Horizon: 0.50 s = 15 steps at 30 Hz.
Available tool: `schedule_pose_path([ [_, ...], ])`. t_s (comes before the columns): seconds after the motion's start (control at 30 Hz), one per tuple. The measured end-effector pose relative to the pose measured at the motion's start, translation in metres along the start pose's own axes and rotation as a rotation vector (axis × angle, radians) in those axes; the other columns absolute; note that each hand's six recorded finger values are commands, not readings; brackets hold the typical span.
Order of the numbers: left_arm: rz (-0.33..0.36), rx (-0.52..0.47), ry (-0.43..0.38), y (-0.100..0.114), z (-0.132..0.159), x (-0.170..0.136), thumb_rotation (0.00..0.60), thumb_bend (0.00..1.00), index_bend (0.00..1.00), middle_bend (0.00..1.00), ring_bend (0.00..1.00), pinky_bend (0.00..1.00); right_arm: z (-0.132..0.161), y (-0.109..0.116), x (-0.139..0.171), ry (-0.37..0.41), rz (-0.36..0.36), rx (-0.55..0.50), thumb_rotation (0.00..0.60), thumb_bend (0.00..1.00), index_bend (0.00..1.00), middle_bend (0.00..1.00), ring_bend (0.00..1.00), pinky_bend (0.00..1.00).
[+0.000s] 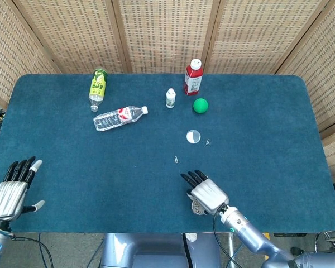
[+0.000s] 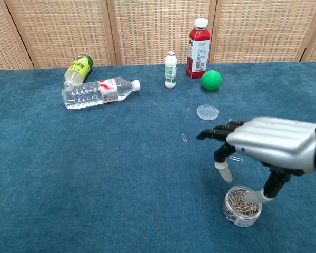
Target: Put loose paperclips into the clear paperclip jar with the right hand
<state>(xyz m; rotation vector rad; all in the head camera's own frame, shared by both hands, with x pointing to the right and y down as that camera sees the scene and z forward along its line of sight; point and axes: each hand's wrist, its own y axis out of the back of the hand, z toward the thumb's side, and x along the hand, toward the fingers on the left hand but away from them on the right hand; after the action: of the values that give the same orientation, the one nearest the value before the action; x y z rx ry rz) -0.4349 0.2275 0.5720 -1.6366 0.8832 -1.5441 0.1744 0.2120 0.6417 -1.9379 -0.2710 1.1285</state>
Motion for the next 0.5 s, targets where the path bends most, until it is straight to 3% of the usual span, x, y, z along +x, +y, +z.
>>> schedule_pose_path([
  [0.1, 0.009, -0.002, 0.002, 0.002, -0.001, 0.0, 0.6, 0.0, 0.0, 0.0, 0.0, 0.0, -0.007, 0.018, 0.007, -0.016, -0.059, -0.011, 0.6, 0.16, 0.34, 0.02, 0.0, 0.05],
  [0.17, 0.015, -0.002, 0.001, 0.004, -0.001, -0.001, 0.6, 0.0, 0.0, 0.0, 0.0, 0.0, -0.013, 0.027, 0.012, -0.033, -0.099, -0.02, 0.6, 0.04, 0.14, 0.01, 0.0, 0.01],
  [0.23, 0.021, -0.002, -0.003, 0.006, -0.001, -0.002, 0.6, 0.0, 0.0, 0.0, 0.0, 0.0, -0.025, 0.038, 0.02, -0.063, -0.154, -0.032, 0.6, 0.0, 0.03, 0.0, 0.0, 0.0],
  [0.37, 0.038, -0.006, -0.013, 0.011, 0.0, -0.006, 0.6, 0.0, 0.0, 0.0, 0.0, 0.0, -0.056, 0.051, 0.042, -0.146, -0.271, -0.056, 0.6, 0.0, 0.0, 0.0, 0.0, 0.0],
  [0.5, 0.049, -0.023, -0.016, 0.013, -0.002, -0.007, 0.6, 0.0, 0.0, 0.0, 0.0, 0.0, -0.096, 0.051, 0.072, -0.236, -0.377, -0.073, 0.6, 0.0, 0.0, 0.0, 0.0, 0.0],
])
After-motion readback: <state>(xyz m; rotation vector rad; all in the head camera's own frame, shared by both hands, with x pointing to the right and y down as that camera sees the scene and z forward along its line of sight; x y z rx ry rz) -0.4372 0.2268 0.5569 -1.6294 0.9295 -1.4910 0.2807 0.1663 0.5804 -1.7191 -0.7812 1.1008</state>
